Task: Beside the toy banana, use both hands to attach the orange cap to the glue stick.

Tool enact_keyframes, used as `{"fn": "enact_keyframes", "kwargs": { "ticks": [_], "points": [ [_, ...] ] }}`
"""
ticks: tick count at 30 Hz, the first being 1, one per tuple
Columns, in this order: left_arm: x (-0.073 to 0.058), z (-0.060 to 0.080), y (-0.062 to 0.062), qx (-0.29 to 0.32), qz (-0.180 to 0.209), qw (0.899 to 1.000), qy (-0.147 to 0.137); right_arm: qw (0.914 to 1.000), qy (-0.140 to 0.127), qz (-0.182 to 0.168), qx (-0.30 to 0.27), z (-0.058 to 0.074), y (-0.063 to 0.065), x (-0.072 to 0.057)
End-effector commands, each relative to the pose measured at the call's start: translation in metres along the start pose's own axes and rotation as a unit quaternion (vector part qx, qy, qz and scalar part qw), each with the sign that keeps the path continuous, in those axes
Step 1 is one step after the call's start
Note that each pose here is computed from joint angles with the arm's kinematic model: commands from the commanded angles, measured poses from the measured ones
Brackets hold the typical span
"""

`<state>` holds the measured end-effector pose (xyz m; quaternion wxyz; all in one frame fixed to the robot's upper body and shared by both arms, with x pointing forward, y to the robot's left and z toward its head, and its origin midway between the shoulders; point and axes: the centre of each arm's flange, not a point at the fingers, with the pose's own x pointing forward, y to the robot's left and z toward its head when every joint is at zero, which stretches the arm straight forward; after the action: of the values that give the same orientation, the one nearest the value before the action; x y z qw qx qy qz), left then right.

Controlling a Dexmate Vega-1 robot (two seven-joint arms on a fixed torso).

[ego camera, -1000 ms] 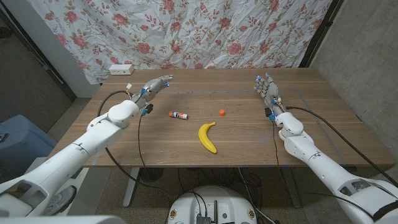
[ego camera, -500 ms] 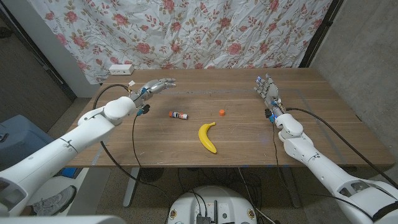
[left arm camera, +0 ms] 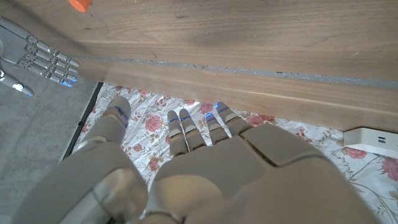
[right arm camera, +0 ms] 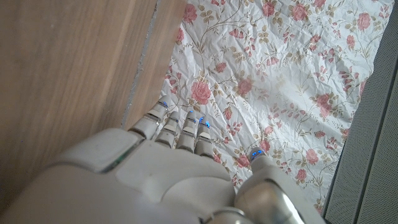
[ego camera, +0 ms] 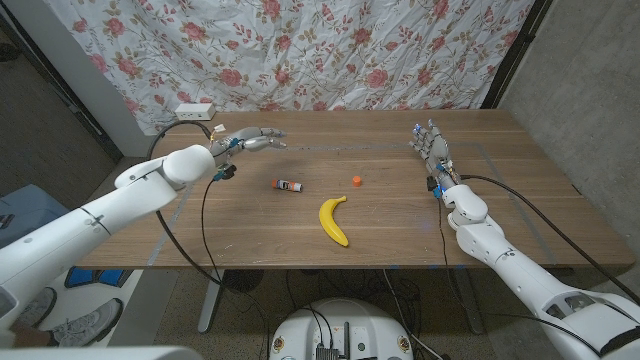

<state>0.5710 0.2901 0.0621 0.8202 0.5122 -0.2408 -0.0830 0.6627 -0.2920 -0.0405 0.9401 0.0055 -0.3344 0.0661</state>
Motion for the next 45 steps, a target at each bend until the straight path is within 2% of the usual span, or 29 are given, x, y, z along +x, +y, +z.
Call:
{"fn": "enact_keyframes", "kwargs": {
  "ticks": [1, 5, 12, 18, 22, 28, 31, 36, 38, 40, 43, 45],
  "points": [
    [0.0, 0.015, 0.009, 0.097, -0.024, 0.995, 0.009, 0.9999, -0.01, -0.007, 0.004, 0.002, -0.001, -0.002],
    [0.002, 0.02, 0.01, 0.138, -0.032, 0.99, 0.01, 0.9999, -0.008, -0.004, 0.007, 0.002, -0.003, -0.004],
    [0.003, 0.026, 0.005, 0.196, -0.045, 0.979, 0.031, 0.9999, -0.007, -0.002, 0.011, 0.002, -0.003, -0.007],
    [0.003, 0.033, -0.001, 0.251, -0.063, 0.965, 0.034, 0.9999, -0.009, -0.005, 0.011, 0.002, -0.005, -0.008],
    [0.002, 0.038, -0.005, 0.3, -0.073, 0.95, 0.041, 0.9999, -0.008, -0.002, 0.008, 0.002, -0.004, -0.007],
    [0.001, 0.039, -0.012, 0.337, -0.085, 0.937, 0.044, 0.9999, -0.005, -0.004, 0.01, 0.001, -0.002, -0.009],
    [0.002, 0.038, -0.015, 0.34, -0.088, 0.935, 0.043, 0.9999, -0.004, -0.007, 0.011, 0.0, -0.002, -0.01],
    [0.005, 0.037, -0.023, 0.367, -0.112, 0.922, 0.047, 0.9999, -0.004, -0.008, 0.009, 0.001, -0.001, -0.01],
    [0.005, 0.036, -0.025, 0.365, -0.116, 0.922, 0.047, 0.9999, -0.004, -0.01, 0.008, 0.001, -0.001, -0.01],
    [0.006, 0.037, -0.028, 0.376, -0.122, 0.917, 0.05, 0.9998, -0.005, -0.014, 0.009, 0.001, -0.001, -0.011],
    [0.006, 0.037, -0.033, 0.383, -0.118, 0.915, 0.047, 0.9999, -0.006, -0.014, 0.007, 0.002, -0.001, -0.01],
    [0.007, 0.039, -0.036, 0.399, -0.119, 0.908, 0.045, 0.9999, -0.006, -0.014, 0.006, 0.003, -0.001, -0.01]
  ]
}}
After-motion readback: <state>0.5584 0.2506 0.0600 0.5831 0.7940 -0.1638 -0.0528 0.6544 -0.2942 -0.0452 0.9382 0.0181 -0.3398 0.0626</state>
